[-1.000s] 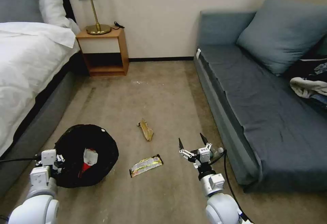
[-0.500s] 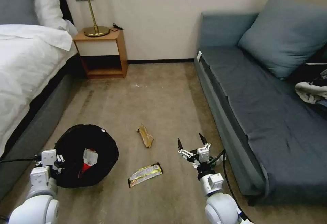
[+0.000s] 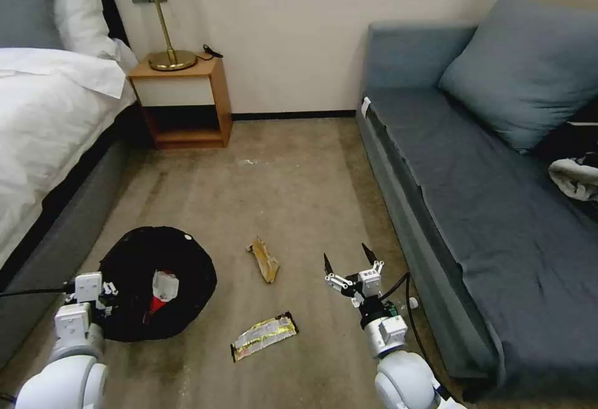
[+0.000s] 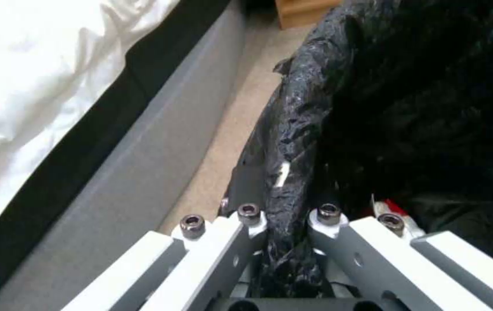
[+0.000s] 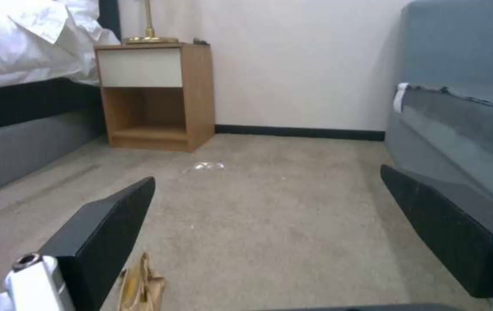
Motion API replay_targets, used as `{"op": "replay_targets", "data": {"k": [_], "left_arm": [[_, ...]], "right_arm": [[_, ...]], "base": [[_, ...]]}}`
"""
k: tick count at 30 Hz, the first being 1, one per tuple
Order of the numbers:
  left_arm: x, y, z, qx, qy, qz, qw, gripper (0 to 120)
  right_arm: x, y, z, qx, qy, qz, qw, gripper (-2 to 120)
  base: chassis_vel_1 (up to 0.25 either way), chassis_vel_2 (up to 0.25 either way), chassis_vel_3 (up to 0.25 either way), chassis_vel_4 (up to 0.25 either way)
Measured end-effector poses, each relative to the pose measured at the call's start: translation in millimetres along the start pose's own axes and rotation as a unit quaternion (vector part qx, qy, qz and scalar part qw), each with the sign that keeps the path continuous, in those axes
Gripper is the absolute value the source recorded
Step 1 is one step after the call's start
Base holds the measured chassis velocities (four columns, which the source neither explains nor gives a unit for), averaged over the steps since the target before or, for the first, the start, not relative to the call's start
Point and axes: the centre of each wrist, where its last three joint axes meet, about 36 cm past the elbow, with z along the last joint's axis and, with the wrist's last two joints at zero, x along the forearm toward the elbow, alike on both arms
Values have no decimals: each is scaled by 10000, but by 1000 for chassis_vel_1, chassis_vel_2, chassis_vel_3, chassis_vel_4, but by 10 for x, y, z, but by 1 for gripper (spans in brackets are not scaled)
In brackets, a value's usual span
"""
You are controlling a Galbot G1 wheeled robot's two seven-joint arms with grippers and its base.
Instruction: Pick up the trash bin, then pick up the garbage on the floor and place it into the trash bin.
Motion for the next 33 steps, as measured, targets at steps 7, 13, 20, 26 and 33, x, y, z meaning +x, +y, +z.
{"op": "replay_targets", "data": {"k": [7, 13, 20, 26, 33], "left_arm": [[-80, 20, -71, -3, -72, -27, 10000, 3], [26, 51, -153, -71, -156, -9, 9999, 3], [164, 30, -196, -194, -188, 21, 9996, 3], [216, -5, -215, -200, -206, 41, 9996, 3], [256, -55, -160, -174, -147, 28, 9997, 3]], "right_arm": [[-76, -19, 20, -11, 13, -295, 9996, 100], [-255, -62, 73, 212, 543, -1651, 9846, 100], [-607, -80, 101, 1132, 2475, -2377, 9324, 100], [-785, -19, 203, 1101, 3234, -2768, 8981, 100], [-942, 138, 454, 1049, 3377, -3143, 8810, 100]], "base": [[-56, 43, 35, -46], [0, 0, 0, 0], [0, 0, 0, 0], [0, 0, 0, 0], [0, 0, 0, 0]]}}
